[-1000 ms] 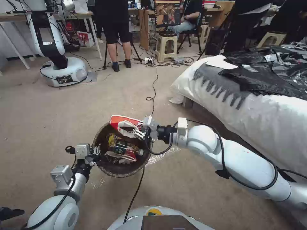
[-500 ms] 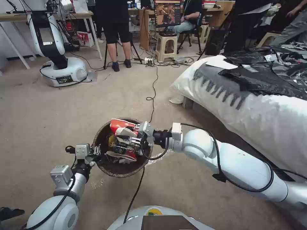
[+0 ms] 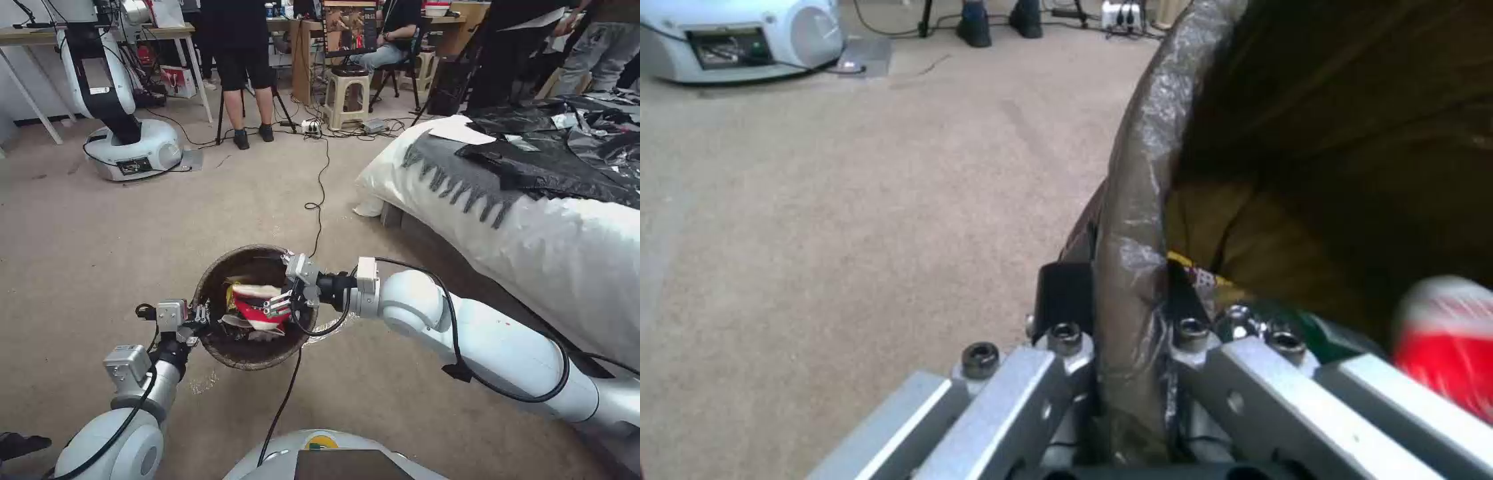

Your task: Pick up the trash bin, then pick up the garbage from the floor and place it into the trash bin.

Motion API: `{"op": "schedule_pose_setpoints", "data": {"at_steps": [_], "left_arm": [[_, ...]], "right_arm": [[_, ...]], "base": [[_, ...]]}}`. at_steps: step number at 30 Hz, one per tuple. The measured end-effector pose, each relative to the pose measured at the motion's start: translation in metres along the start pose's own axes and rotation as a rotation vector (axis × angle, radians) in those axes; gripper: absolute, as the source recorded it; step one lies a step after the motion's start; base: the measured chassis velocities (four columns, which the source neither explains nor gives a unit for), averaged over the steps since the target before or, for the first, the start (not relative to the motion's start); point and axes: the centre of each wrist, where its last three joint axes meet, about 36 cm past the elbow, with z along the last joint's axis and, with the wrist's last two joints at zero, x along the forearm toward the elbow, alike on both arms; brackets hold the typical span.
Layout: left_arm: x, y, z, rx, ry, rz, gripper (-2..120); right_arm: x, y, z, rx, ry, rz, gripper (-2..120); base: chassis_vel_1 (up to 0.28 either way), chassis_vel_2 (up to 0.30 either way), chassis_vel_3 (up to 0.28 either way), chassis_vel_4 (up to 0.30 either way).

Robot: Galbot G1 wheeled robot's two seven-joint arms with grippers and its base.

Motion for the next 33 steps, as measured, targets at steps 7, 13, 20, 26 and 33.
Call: {"op": "schedule_pose_setpoints", "data": {"at_steps": [7, 13, 20, 26, 33], "left_arm": [[0.000, 0.000, 0.000, 0.000, -0.002, -0.001, 0], [0.000, 0.001, 0.000, 0.001, -0.004, -0.005, 0], [0.000, 0.001, 0.000, 0.002, -0.007, -0.009, 0], [0.000, 0.002, 0.000, 0.004, -0.007, -0.011, 0], [0.000, 0.002, 0.000, 0.008, -0.009, -0.016, 0]], "right_arm": [[0.002, 0.000, -0.005, 0.003, -0.022, 0.019, 100], [0.014, -0.006, -0.013, -0.001, -0.071, 0.107, 100], [0.035, -0.015, -0.001, -0.016, -0.107, 0.308, 100], [0.048, -0.004, 0.020, -0.053, -0.109, 0.445, 100], [0.065, 0.005, 0.034, -0.074, -0.133, 0.572, 100]], "base": [[0.000, 0.000, 0.000, 0.000], [0.000, 0.000, 0.000, 0.000], [0.000, 0.000, 0.000, 0.000], [0.000, 0.000, 0.000, 0.000], [0.000, 0.000, 0.000, 0.000]]}}
